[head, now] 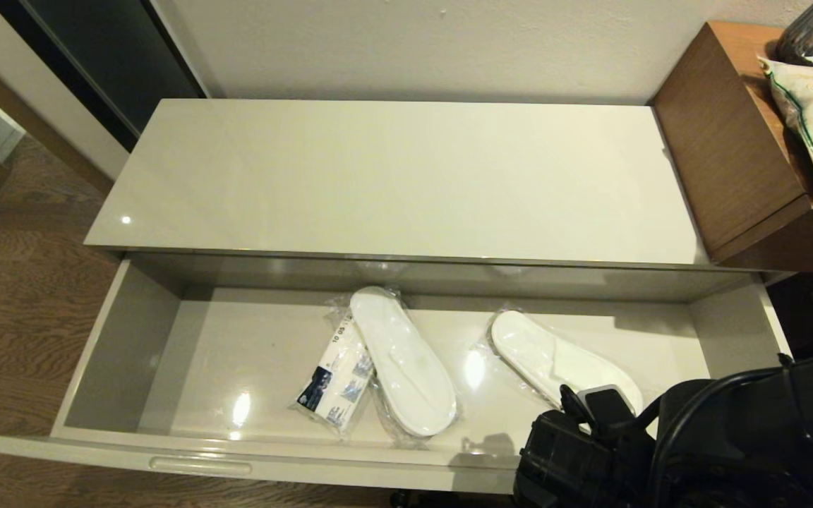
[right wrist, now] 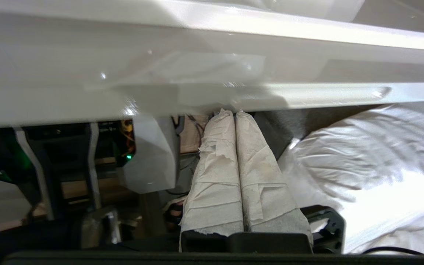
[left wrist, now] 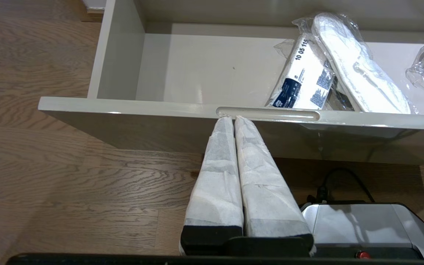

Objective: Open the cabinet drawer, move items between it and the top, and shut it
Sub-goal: Close the drawer

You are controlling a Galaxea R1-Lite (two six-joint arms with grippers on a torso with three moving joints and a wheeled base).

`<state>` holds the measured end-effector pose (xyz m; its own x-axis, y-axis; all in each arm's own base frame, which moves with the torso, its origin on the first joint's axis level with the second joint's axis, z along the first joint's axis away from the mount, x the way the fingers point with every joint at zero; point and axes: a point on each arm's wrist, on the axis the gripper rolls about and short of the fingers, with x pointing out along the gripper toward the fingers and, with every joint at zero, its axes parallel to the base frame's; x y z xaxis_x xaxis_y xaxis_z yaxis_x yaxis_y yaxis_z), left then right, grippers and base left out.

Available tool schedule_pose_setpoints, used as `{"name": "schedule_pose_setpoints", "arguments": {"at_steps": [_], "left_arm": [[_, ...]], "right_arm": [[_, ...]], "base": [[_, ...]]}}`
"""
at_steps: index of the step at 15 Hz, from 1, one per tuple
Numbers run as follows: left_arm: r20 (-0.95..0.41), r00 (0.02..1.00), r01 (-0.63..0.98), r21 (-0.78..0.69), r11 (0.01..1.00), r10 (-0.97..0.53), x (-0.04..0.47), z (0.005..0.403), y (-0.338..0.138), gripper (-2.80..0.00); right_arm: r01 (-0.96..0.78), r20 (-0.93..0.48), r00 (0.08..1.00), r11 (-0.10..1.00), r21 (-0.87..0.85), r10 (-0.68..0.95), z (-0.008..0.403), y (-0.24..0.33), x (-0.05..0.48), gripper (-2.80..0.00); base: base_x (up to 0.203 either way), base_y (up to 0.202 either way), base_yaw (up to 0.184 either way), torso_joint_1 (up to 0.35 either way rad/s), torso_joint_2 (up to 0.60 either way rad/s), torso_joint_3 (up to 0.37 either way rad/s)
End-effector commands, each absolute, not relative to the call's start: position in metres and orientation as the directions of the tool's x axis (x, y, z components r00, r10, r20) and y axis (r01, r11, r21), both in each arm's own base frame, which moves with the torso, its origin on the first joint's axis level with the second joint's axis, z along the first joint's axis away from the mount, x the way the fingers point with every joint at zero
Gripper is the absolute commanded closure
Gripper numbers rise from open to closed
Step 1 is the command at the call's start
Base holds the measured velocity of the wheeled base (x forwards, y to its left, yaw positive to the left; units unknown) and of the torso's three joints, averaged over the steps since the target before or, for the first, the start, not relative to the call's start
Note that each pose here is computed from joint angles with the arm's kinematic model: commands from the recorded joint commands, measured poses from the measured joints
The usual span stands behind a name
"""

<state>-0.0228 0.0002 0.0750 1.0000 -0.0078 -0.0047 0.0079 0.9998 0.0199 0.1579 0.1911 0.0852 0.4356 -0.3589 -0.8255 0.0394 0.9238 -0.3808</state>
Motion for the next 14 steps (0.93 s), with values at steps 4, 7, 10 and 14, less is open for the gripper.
{"name": "schedule_pose_setpoints", "arguments": {"at_steps": [4, 7, 10, 14], "left_arm": [[-0.005, 1.000, 0.008, 0.020, 1.000, -0.008, -0.023, 0.075, 0.000, 0.00], [-0.006, 1.000, 0.008, 0.020, 1.000, -0.008, -0.023, 0.075, 0.000, 0.00], [-0.005, 1.000, 0.007, 0.020, 1.000, -0.007, -0.023, 0.075, 0.000, 0.00], [-0.005, 1.000, 0.008, 0.020, 1.000, -0.008, -0.023, 0.075, 0.000, 0.00]], "right_arm": [[0.160, -0.834, 0.400, 0.925, -0.344, -0.380, 0.097, 0.174, 0.178, 0.00], [0.240, -0.854, 0.362, 0.923, -0.301, -0.373, 0.105, 0.158, 0.187, 0.00], [0.290, -0.879, 0.336, 0.925, -0.245, -0.339, 0.111, 0.156, 0.183, 0.00], [0.308, -0.880, 0.350, 0.927, -0.215, -0.320, 0.140, 0.152, 0.173, 0.00]], "base": [[0.000, 0.000, 0.000, 0.000, 0.00, 0.000], [0.000, 0.000, 0.000, 0.000, 0.00, 0.000], [0.000, 0.000, 0.000, 0.000, 0.00, 0.000], [0.000, 0.000, 0.000, 0.000, 0.00, 0.000]]}}
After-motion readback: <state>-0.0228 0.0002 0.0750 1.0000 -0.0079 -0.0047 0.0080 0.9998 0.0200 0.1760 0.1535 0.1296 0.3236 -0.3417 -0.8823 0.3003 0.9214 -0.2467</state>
